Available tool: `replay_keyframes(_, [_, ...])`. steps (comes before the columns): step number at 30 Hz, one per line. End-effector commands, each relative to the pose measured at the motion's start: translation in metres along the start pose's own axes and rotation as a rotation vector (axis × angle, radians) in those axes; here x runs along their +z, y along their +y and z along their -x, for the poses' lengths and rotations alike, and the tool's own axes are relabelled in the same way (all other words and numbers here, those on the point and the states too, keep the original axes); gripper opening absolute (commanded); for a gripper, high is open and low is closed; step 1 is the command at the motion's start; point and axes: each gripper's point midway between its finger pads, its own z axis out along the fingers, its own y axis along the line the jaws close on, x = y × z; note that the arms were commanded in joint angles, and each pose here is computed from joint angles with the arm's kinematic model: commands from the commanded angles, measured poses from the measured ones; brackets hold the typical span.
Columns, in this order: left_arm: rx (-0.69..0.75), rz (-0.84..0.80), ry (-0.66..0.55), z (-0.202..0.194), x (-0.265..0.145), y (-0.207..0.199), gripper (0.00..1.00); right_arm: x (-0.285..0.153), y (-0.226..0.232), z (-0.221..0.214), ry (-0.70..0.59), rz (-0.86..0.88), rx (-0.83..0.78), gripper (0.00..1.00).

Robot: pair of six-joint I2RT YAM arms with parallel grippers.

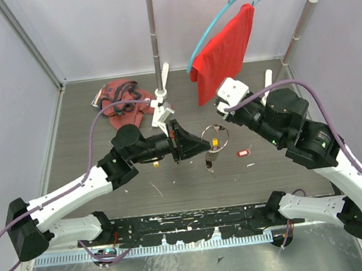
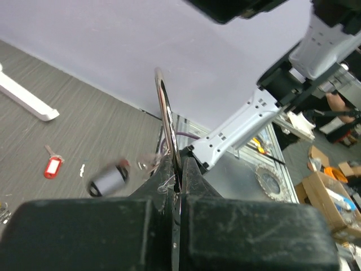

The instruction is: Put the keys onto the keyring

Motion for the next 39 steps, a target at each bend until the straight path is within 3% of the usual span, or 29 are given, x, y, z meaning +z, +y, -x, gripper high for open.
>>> replay_keyframes(1, [-0.033,0.037,-0.219,0.033,-0.005,0.004,0.00,-0.030,-0.031,0.034,-0.136,-0.118,0.219,0.42])
replay_keyframes(4, [-0.017,0.080,-0.260,0.037,-0.011,0.010,0.00,-0.042,-0.023,0.032,-0.158,-0.087,0.348,0.48])
replay_keyframes(7, [0.028,0.095,-0.223,0.040,-0.013,0.007,0.00,-0.049,0.002,0.030,-0.179,0.024,0.444,0.52])
replay_keyframes(12, [0.108,0.124,-0.078,0.045,-0.015,-0.003,0.00,-0.059,0.034,0.024,-0.166,0.186,0.431,0.64])
replay_keyframes(17, [0.125,0.185,0.051,0.044,-0.024,-0.006,0.00,-0.056,0.035,0.014,-0.134,0.177,0.359,0.68])
replay_keyframes(28, [0.146,0.275,-0.063,0.080,-0.037,-0.007,0.00,-0.043,0.054,0.030,-0.213,0.272,0.350,0.61])
replay_keyframes(32, [0.167,0.272,-0.105,0.089,-0.041,-0.011,0.00,-0.031,0.031,0.037,-0.223,0.133,0.528,0.61])
replay_keyframes(37, [0.176,0.310,-0.180,0.103,-0.046,-0.009,0.00,-0.030,0.048,0.059,-0.285,0.240,0.709,0.60])
replay_keyframes(39, [0.179,0.323,-0.209,0.109,-0.048,-0.008,0.00,-0.026,0.052,0.059,-0.277,0.245,0.780,0.64])
